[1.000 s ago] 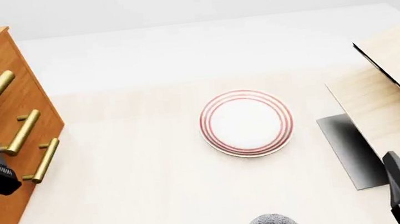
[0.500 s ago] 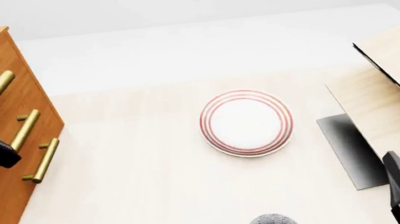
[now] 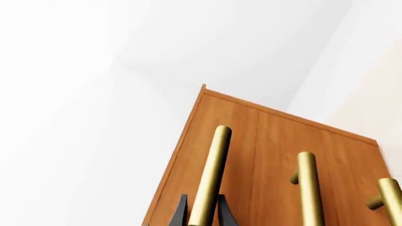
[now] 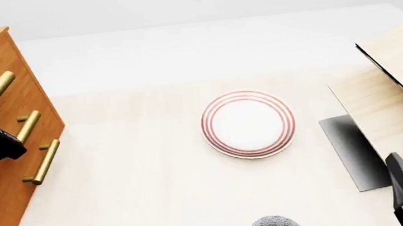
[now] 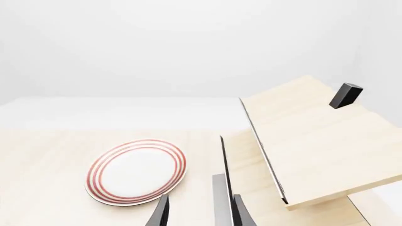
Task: Open the top drawer of the cabinet and put the bowl in it.
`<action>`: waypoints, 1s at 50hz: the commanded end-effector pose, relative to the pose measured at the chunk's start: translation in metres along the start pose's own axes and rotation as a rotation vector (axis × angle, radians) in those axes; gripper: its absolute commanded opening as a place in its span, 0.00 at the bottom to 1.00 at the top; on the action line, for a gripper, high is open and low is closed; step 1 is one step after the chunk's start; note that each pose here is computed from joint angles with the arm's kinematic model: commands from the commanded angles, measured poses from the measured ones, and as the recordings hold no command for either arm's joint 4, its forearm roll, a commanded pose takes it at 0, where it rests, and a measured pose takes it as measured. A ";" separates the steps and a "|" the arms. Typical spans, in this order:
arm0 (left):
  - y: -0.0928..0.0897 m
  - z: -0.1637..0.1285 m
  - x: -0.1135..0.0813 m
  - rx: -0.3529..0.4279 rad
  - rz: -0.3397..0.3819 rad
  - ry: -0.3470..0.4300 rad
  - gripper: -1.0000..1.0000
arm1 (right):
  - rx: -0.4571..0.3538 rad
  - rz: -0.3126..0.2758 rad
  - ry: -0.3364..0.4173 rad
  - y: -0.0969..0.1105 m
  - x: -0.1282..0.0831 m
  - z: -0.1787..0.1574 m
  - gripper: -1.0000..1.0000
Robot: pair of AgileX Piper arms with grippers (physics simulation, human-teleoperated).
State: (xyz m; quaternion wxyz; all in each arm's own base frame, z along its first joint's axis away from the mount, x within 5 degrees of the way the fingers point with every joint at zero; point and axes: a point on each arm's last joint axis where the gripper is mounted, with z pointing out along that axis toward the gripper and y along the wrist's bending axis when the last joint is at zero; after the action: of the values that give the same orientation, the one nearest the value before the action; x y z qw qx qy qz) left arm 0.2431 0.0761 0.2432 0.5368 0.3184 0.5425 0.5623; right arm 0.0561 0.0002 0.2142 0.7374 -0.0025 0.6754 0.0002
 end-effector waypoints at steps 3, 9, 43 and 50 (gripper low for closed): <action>0.020 0.012 0.030 -0.052 -0.070 0.138 0.00 | 0.001 0.000 0.000 0.000 0.000 0.000 1.00; 0.025 0.010 0.013 -0.043 -0.090 0.087 0.00 | 0.001 0.000 0.000 0.000 0.000 0.000 1.00; 0.027 -0.003 -0.053 -0.024 -0.111 -0.165 0.00 | 0.001 0.000 0.000 0.000 0.000 0.000 1.00; 0.020 -0.009 -0.071 -0.045 -0.075 -0.250 0.00 | 0.001 0.000 0.000 0.000 0.000 0.000 1.00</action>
State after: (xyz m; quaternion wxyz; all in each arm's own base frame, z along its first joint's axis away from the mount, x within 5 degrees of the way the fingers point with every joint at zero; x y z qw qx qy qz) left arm 0.2375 0.0455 0.2523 0.5581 0.3602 0.5408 0.5161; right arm 0.0561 0.0002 0.2142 0.7374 -0.0025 0.6755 0.0002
